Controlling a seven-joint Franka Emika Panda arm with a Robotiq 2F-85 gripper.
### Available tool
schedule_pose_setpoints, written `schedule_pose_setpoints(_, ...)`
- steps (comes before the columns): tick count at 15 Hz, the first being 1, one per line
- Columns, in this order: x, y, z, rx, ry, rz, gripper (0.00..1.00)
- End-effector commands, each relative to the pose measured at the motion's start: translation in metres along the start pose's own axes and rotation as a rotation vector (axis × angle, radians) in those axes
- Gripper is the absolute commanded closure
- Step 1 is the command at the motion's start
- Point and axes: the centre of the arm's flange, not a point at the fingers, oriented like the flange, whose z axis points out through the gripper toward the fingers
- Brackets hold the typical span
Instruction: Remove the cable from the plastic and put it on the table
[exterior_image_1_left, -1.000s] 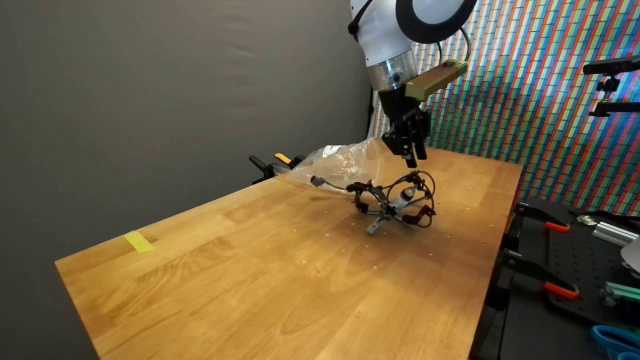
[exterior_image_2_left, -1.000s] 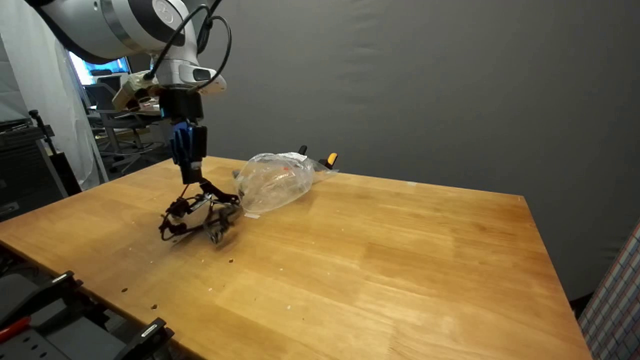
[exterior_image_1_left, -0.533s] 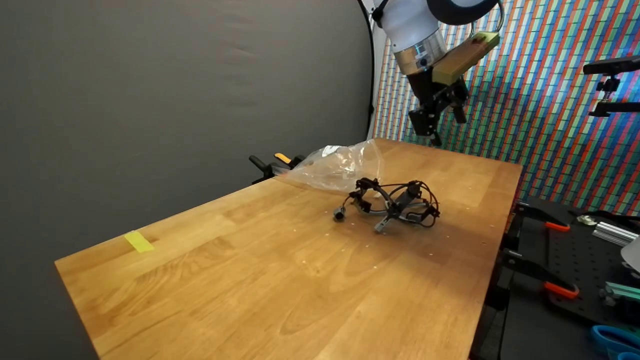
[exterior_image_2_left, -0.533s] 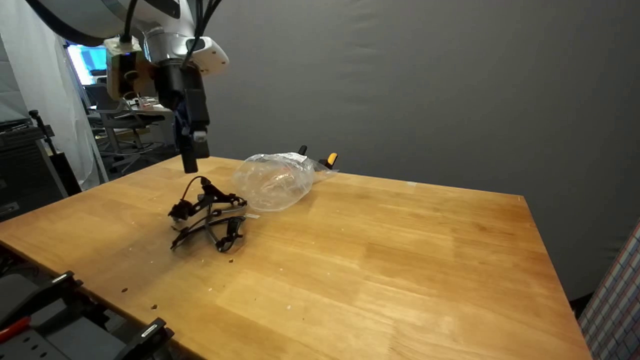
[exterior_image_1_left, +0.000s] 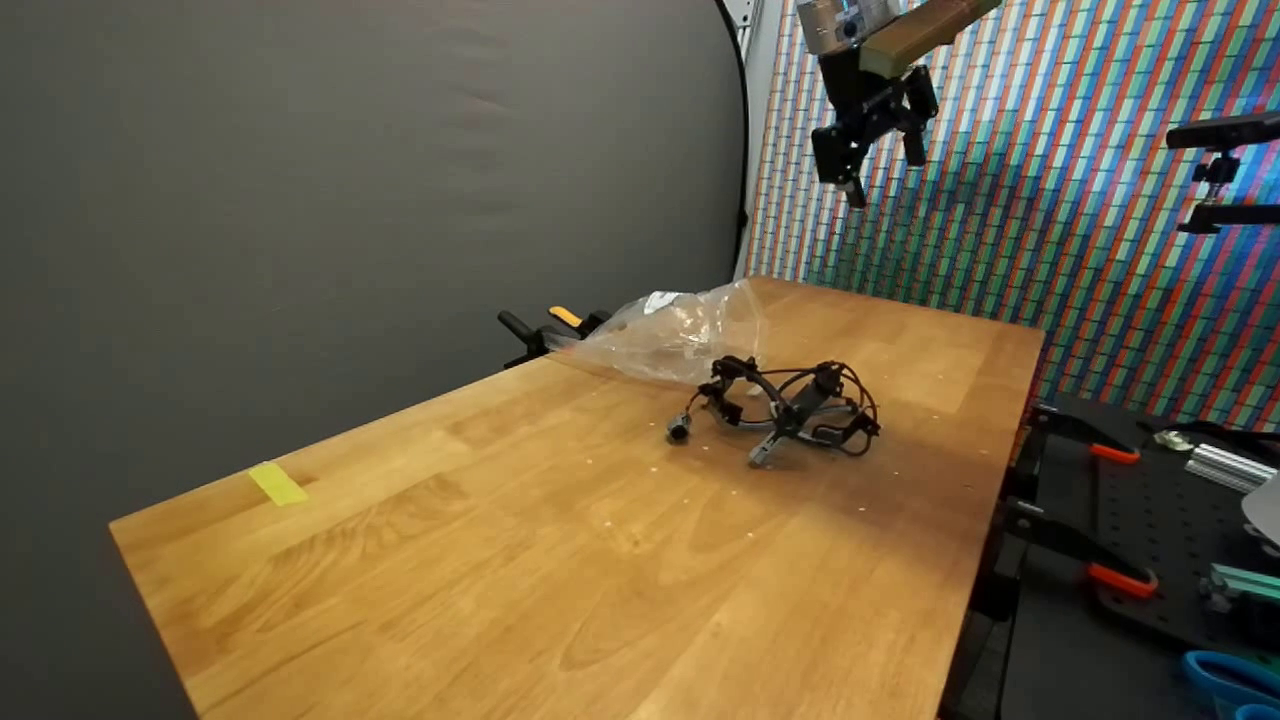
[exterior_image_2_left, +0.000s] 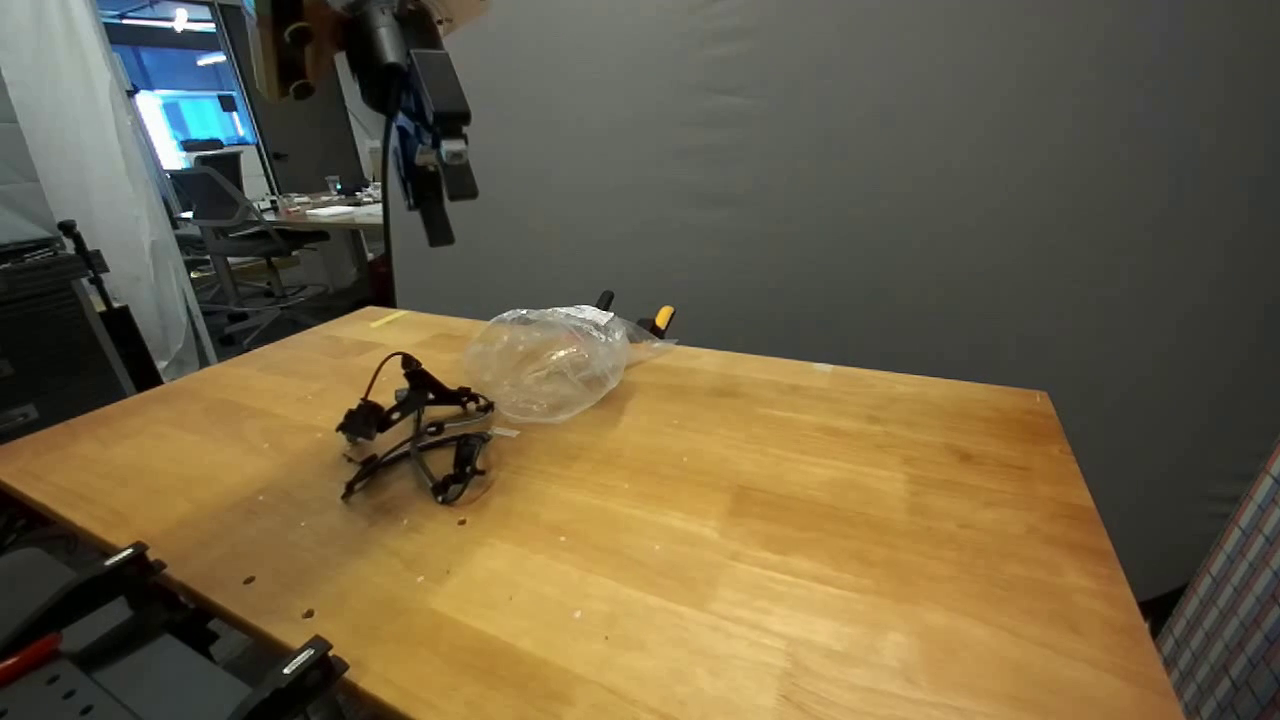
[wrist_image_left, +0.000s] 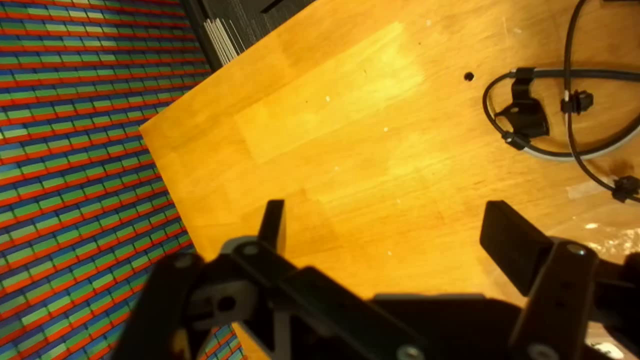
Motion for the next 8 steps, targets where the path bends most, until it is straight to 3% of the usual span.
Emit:
schedule_pose_setpoints(1,0.003,0.0031,-0.0028,0.006,0.004,0.005,0.0)
schedule_pose_setpoints(8,0.0044,0.0044,-0.0037,0.009,0.004,0.006,0.0)
